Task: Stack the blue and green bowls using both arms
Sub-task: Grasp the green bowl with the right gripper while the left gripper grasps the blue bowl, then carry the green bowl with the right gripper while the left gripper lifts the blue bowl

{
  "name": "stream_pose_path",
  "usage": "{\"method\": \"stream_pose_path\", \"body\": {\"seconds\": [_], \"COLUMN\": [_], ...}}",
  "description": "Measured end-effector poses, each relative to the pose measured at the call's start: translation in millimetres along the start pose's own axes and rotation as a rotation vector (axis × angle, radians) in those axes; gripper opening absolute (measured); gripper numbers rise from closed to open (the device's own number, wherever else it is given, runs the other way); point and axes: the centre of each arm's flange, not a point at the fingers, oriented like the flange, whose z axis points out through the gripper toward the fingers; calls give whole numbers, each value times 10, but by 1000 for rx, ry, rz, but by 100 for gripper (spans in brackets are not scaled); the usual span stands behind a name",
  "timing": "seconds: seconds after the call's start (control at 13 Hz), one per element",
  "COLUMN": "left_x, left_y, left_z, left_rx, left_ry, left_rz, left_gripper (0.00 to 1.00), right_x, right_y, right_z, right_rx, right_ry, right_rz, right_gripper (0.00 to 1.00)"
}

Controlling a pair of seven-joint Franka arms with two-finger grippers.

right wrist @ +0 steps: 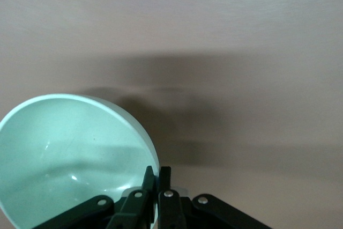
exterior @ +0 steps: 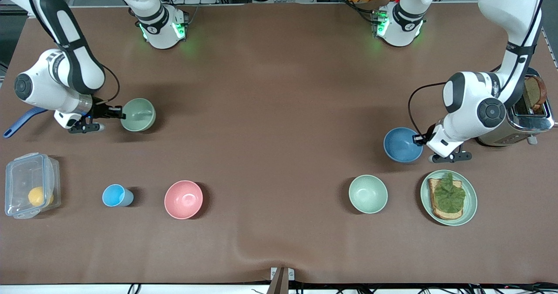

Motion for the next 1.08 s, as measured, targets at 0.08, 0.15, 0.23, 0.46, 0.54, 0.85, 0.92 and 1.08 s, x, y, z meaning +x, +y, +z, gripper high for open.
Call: {"method": "stream_pose_path", "body": {"seconds": [0.08,0.15,0.23,0.46,0.54,0.85,0.92,1.08], "left_x": [63,126,186,320,347,376,369,346], "left_y": [91,165,213,321,353,538,592,669], "left_z": [-126,-266,-413,-799,-903,-1204,-1263,-1381], "left_rx": [-3,-5,-5,-7,-8,-12,-14,-15], "left_ry": [3,0,-2,-1,-2,-7,-5,4], "left_rz": [14,25,31,46,50,79,88,101], "left_gripper": [5,5,5,5,5,5,5,5], "right_x": [11,-6,-34,-136,-180,-408,-476,-611], "right_y": [-285,-547,-762,-1501,-1779,-2914,-3207,-3668], "right_z": [-71,-143,-219,-380,-396,-478,-490,-444], "right_rx": [-5,-12,-17,-44,-55,-69,-60,-35], "right_ry": [-15,-30,-38,-29,-18,43,59,82], "right_rz": [35,56,80,219,262,413,444,494], "right_gripper": [4,4,4,4,4,4,4,4]}}
